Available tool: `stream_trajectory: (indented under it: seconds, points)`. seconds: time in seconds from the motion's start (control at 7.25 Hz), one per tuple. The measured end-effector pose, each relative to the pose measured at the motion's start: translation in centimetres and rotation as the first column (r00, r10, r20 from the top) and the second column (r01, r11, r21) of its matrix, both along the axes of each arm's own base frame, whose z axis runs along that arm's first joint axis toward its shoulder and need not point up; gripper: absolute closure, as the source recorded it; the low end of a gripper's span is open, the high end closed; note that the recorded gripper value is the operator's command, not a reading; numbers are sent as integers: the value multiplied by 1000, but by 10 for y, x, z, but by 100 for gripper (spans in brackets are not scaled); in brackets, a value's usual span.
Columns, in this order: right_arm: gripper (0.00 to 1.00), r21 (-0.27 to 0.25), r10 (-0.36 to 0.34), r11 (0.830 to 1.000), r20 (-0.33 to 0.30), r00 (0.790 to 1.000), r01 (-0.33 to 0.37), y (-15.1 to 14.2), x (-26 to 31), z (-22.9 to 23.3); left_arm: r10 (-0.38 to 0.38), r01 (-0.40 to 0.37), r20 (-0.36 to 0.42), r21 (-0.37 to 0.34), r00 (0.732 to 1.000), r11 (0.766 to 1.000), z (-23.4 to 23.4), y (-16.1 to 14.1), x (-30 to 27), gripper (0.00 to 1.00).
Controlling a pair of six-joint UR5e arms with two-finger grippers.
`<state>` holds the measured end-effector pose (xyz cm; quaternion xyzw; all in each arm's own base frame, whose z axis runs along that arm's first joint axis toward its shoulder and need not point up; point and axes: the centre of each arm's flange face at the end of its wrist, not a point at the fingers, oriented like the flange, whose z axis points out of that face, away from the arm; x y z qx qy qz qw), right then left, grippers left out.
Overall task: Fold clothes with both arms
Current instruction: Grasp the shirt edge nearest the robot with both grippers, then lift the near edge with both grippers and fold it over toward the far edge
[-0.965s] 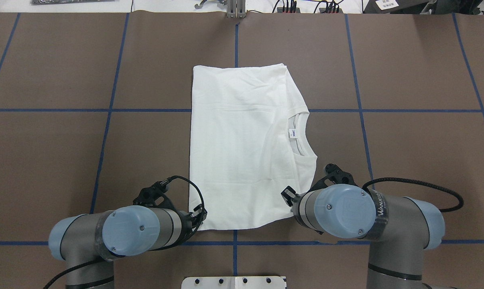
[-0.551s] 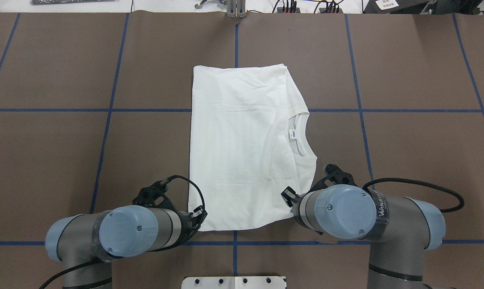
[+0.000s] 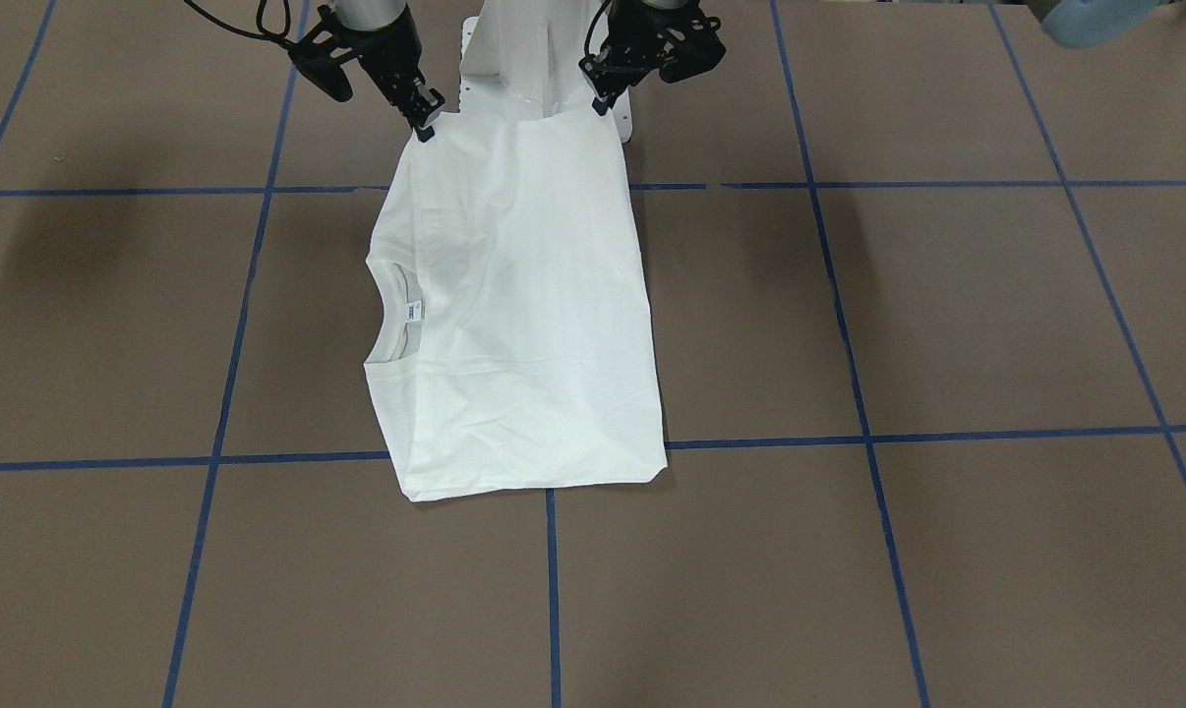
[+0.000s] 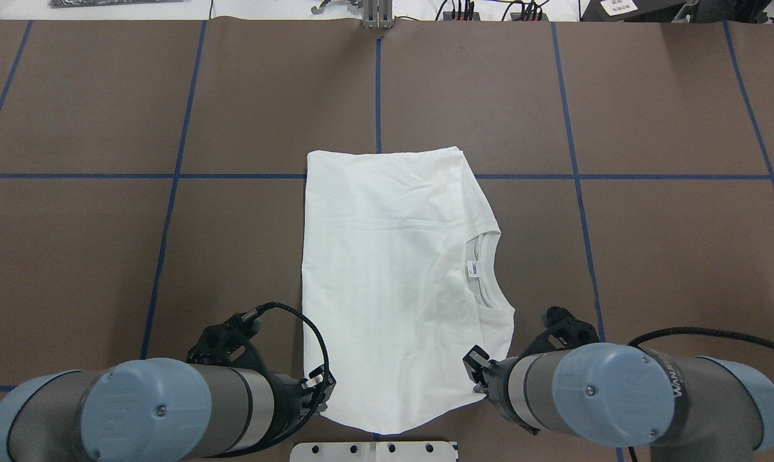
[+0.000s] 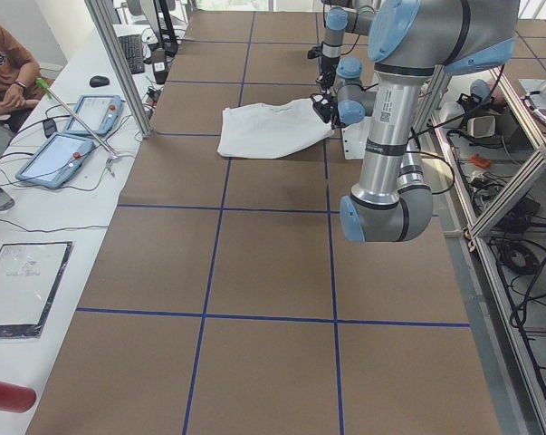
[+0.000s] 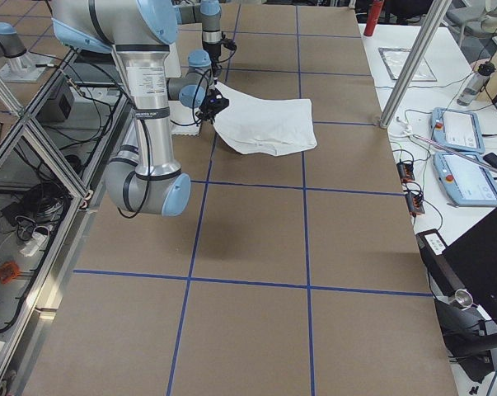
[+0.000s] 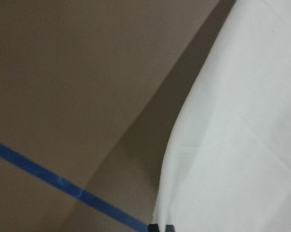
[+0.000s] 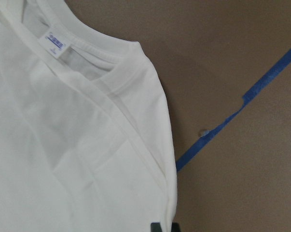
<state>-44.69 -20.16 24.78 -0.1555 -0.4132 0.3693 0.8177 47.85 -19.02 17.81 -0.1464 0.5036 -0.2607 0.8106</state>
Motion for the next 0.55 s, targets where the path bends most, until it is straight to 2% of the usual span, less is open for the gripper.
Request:
stream_trajectory:
  seconds: [0.14,0.28,0.55]
  points:
    - [100,-4,36,999,22,999,-36,-14,16,-9,-9,9,-17,23,1000,1000,-12,-8,-13,100]
    - [100,-2,78,997,37,996,-78,-40,29,-17,-33,36,-29,84,999,996,-23,-36,-24,100]
    - [100,39,110,993,28,994,-111,-118,33,-39,-77,75,1,193,997,978,-26,-114,-35,100]
